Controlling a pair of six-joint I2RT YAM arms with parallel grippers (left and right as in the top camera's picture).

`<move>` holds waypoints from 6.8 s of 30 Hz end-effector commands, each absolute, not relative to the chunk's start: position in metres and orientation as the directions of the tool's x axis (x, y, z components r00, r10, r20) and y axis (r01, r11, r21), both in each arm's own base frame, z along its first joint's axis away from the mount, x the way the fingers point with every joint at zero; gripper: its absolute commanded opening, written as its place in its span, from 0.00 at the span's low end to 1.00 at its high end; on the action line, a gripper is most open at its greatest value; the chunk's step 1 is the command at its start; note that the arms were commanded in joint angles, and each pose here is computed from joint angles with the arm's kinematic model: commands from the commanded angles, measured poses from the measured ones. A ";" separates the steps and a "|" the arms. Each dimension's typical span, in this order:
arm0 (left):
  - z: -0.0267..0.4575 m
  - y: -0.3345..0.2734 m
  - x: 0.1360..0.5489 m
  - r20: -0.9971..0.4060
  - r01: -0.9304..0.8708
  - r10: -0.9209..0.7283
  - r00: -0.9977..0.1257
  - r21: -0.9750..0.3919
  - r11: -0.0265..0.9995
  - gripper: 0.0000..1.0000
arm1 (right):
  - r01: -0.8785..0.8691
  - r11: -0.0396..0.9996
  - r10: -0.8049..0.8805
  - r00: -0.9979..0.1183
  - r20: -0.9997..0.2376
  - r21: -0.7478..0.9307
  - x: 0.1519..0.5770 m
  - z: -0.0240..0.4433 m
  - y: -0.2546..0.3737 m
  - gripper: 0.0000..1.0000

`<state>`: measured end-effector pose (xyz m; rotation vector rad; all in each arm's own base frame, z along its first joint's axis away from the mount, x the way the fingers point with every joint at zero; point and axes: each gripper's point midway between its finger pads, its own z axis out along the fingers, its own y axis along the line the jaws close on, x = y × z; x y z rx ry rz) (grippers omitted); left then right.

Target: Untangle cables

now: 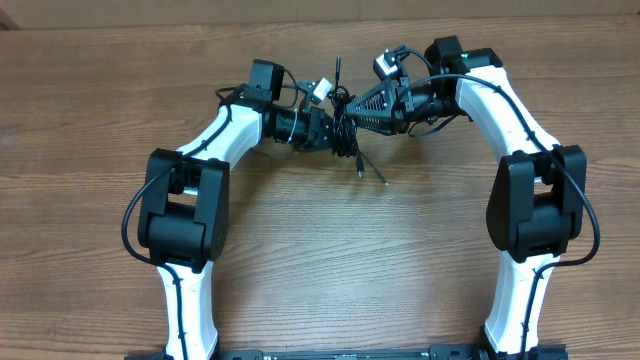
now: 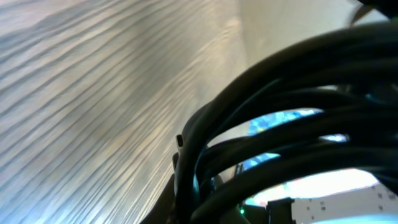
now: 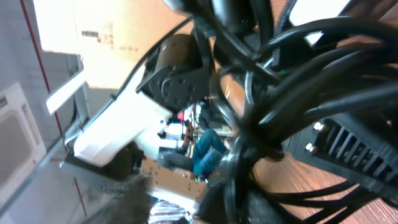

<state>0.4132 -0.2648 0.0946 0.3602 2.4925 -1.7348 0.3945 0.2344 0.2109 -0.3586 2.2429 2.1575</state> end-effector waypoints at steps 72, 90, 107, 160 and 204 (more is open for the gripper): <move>-0.007 -0.167 0.333 0.237 0.010 0.072 -0.969 -0.255 0.967 0.04 | -0.089 0.859 -0.108 -0.994 0.008 0.505 0.382 0.060 0.254 0.06; 0.074 -0.190 0.386 0.055 0.119 0.150 -0.987 -0.377 0.919 0.04 | -0.077 0.865 -0.091 -0.996 0.004 0.495 0.385 0.059 0.253 0.36; 0.000 -0.200 0.338 0.101 0.239 0.300 -0.948 -0.394 0.888 0.04 | -0.009 0.812 -0.109 -0.985 0.137 0.583 0.359 0.108 0.218 0.17; 0.015 -0.145 0.424 -0.114 0.107 0.089 -0.990 -0.167 0.980 0.04 | -0.189 0.856 -0.067 -0.963 -0.260 0.481 0.411 0.057 0.290 0.22; 0.040 -0.081 0.426 -0.130 -0.101 -0.105 -0.986 -0.038 0.994 0.04 | -0.204 0.862 -0.045 -0.942 -0.332 0.464 0.428 0.062 0.291 0.33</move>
